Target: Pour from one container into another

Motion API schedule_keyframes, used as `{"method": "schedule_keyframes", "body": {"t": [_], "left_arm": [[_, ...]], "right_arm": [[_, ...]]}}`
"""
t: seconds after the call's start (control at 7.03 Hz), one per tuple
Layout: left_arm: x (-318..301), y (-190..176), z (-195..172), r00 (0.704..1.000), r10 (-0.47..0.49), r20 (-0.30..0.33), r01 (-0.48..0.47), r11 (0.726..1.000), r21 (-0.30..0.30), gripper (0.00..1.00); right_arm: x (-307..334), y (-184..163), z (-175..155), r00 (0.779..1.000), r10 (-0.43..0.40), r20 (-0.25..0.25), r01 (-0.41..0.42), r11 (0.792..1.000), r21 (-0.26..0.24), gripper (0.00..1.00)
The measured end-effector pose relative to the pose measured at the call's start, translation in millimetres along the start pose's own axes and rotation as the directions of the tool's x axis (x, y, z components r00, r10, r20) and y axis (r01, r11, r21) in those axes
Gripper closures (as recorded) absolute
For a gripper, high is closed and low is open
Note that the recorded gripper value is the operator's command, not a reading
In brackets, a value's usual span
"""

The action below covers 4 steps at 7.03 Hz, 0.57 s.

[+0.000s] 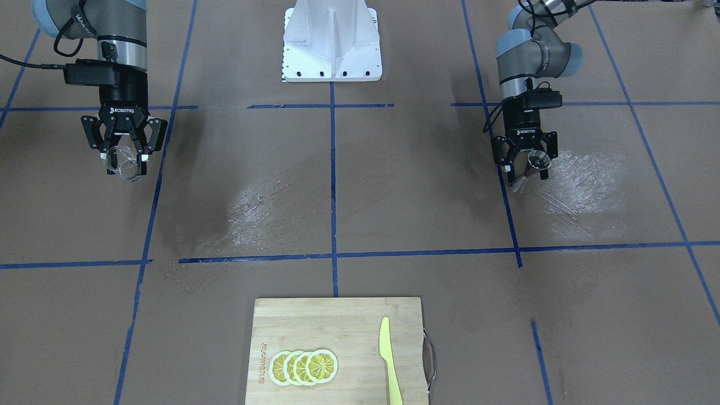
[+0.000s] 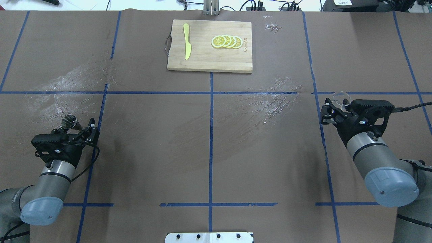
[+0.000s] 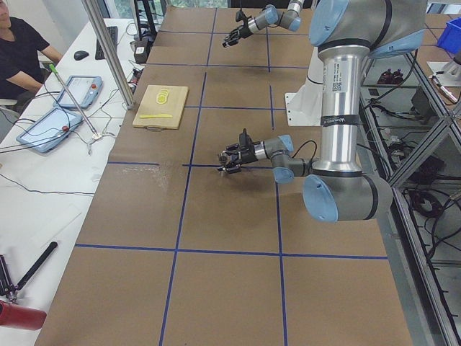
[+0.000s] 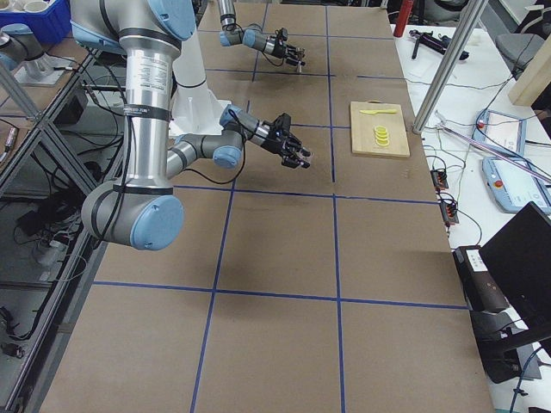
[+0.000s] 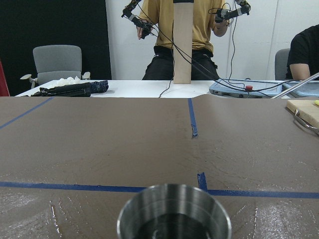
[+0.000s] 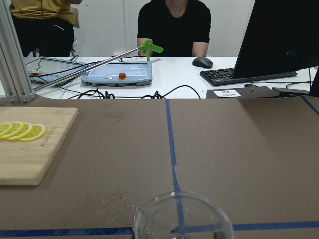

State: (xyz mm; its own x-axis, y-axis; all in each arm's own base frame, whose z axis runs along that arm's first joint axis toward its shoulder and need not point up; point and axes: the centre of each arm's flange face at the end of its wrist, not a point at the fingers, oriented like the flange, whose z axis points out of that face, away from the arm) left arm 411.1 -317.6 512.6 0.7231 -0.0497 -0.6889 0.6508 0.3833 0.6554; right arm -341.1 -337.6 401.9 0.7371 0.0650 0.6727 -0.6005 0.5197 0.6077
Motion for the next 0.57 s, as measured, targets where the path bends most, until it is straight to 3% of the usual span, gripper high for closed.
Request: {"method": "schedule_keyframes", "body": {"t": [0.57], "left_arm": [[-11,-9,-20,0.993,0.086,-0.078,-0.1,0.976,-0.191,0.0]], "right_arm": [[-3,17,-1,1.0,0.002,-0.005,-0.002,1.0,0.026,1.0]]}}
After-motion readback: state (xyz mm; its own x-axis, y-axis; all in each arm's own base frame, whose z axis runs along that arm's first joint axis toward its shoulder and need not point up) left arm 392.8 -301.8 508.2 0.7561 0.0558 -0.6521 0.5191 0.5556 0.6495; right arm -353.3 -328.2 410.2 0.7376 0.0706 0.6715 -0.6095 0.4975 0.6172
